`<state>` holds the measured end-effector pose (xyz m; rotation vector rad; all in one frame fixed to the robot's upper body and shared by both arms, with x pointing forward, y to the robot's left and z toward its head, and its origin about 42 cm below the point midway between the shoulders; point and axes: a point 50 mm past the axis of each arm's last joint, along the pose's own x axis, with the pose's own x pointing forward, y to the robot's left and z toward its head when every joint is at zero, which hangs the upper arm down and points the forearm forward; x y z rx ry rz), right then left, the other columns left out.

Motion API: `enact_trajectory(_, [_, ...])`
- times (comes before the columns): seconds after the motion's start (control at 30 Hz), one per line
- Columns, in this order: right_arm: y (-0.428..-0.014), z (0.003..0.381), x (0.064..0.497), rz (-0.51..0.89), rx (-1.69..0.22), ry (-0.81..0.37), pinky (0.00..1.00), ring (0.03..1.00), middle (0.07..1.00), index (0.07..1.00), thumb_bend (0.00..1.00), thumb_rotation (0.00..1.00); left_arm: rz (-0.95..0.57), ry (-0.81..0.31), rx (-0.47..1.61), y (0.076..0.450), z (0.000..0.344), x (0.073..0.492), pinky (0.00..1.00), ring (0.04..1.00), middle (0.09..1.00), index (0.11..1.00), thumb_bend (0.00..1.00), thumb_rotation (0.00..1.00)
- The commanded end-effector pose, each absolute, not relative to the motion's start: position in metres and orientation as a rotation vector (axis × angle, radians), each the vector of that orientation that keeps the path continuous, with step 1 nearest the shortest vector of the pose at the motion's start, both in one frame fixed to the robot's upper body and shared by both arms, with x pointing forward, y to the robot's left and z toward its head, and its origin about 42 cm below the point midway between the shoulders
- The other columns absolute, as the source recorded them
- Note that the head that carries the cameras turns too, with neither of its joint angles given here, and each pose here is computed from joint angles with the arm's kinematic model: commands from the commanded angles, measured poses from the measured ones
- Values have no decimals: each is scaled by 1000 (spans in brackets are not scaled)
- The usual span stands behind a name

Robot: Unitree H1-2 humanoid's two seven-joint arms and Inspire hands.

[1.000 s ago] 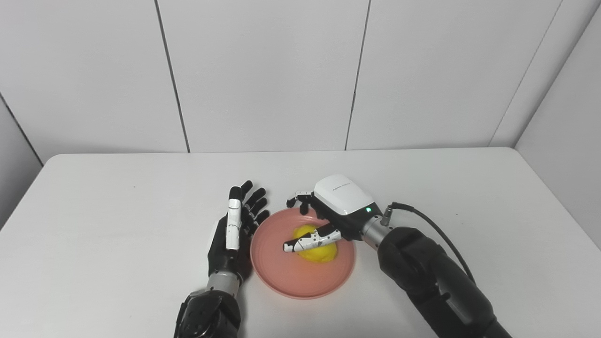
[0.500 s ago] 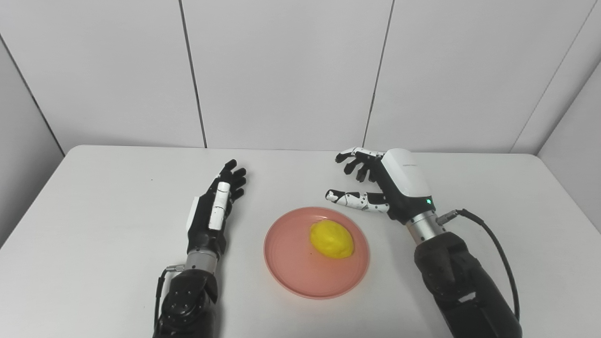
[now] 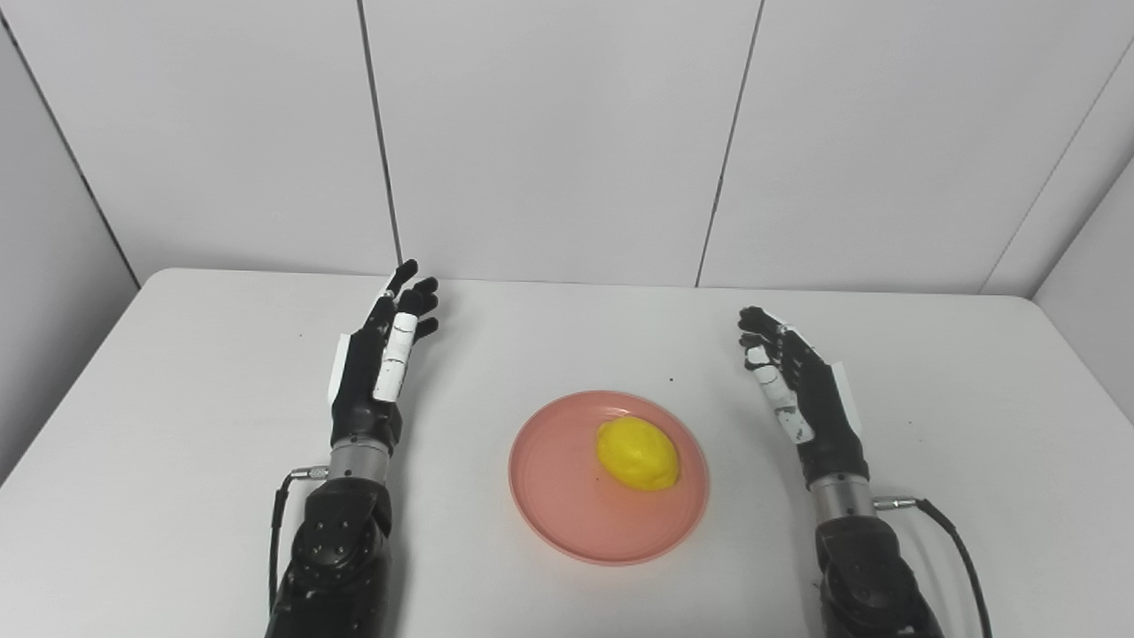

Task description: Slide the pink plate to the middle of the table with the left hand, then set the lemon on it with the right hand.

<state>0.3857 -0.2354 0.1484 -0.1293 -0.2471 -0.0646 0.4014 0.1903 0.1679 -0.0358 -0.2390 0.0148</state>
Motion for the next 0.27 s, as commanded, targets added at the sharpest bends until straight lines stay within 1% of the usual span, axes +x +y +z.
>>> enact_trajectory(0.0, [-228, 163, 394, -61, 31, -274, 896, 882, 869, 838, 802, 880, 18, -337, -34, 186, 189, 410, 829, 860, 855, 876, 830, 895])
enact_trajectory(0.03, [-227, 161, 394, -71, 105, -256, 903, 886, 872, 840, 805, 877, 24, -331, -35, 187, 187, 409, 830, 860, 855, 876, 831, 896])
enact_trajectory(0.07, [-227, 159, 393, -78, 155, -242, 929, 894, 876, 841, 815, 844, 29, -324, -34, 187, 186, 408, 835, 861, 855, 874, 832, 902])
enact_trajectory(0.1, [-226, 156, 392, -81, 180, -229, 942, 900, 883, 849, 811, 846, 34, -312, -37, 187, 184, 408, 837, 860, 853, 870, 835, 904])
enact_trajectory(0.17, [-226, 153, 390, -83, 195, -213, 983, 910, 899, 878, 795, 882, 42, -296, -43, 186, 181, 406, 841, 854, 845, 859, 844, 895])
enact_trajectory(0.23, [-226, 146, 388, -81, 166, -201, 995, 920, 916, 898, 782, 913, 52, -276, -42, 185, 175, 404, 854, 857, 843, 853, 835, 903])
